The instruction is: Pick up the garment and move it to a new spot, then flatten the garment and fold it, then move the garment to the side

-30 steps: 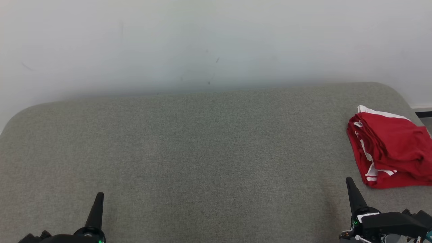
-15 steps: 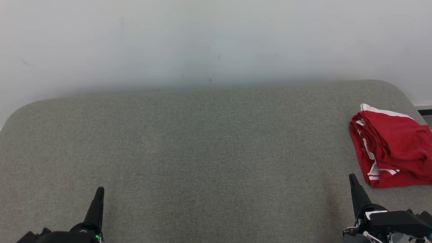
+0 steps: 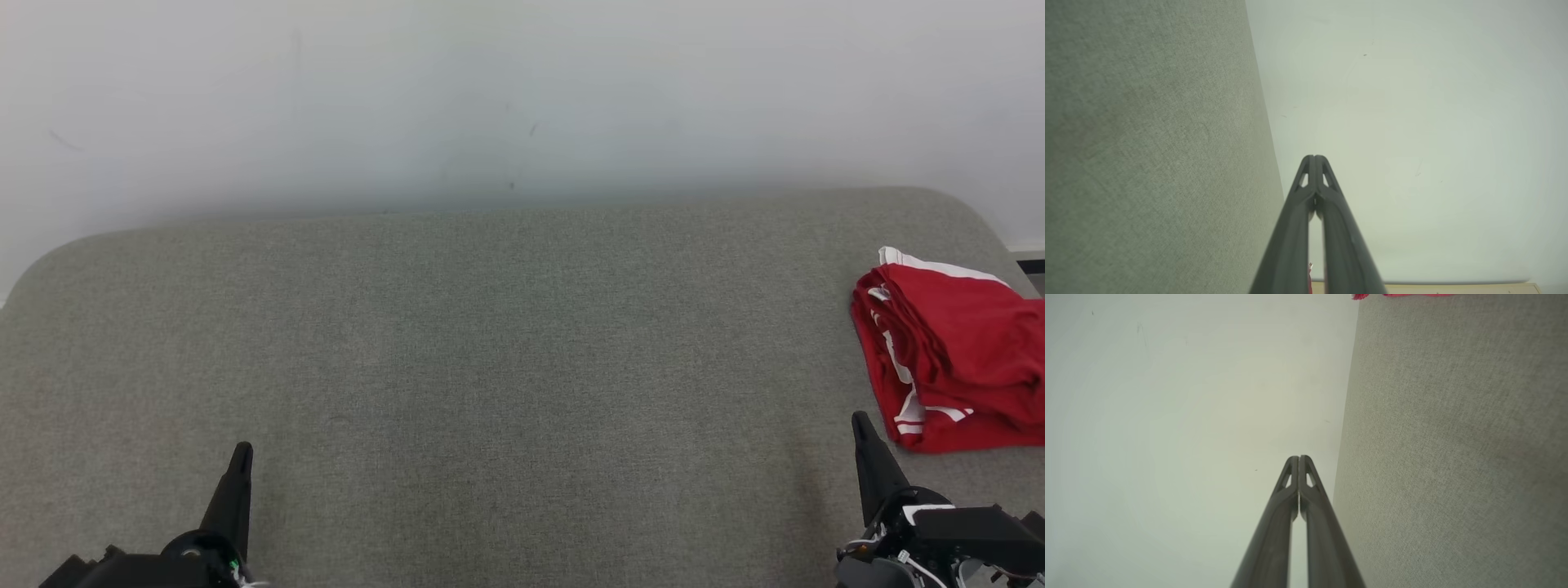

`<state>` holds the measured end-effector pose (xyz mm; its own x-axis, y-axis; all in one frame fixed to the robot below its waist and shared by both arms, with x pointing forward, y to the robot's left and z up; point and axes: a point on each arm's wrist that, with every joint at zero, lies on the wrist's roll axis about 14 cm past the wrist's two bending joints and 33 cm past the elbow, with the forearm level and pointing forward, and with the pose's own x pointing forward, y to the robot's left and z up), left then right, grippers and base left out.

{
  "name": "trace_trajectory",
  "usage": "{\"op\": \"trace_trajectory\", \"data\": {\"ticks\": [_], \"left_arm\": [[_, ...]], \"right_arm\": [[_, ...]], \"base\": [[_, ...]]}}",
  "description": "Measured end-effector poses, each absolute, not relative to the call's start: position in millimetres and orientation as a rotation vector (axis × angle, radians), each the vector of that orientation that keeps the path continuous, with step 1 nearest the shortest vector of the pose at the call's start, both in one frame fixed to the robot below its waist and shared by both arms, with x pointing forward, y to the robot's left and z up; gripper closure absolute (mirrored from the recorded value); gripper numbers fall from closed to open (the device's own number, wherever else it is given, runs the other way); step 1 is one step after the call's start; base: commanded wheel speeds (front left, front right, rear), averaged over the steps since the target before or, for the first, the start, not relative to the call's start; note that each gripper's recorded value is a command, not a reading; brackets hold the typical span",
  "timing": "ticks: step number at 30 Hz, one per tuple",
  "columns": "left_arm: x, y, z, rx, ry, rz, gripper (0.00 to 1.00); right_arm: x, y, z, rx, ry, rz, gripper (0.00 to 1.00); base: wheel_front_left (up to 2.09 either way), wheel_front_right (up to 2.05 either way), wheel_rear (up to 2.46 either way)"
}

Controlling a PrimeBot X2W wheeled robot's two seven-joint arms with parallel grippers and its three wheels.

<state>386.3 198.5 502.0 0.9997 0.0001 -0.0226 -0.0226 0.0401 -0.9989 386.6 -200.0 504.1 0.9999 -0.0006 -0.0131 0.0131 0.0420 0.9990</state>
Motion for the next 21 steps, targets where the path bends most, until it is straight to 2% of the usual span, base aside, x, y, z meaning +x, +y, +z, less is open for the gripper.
{"op": "trace_trajectory", "data": {"ticks": [21], "left_arm": [[389.3, 198.9, 506.3, -1.575, 0.004, 0.002, 1.0]], "right_arm": [[389.2, -200.8, 507.1, 1.572, 0.0, -0.002, 1.0]], "base": [[0.0, 0.0, 0.0]]}}
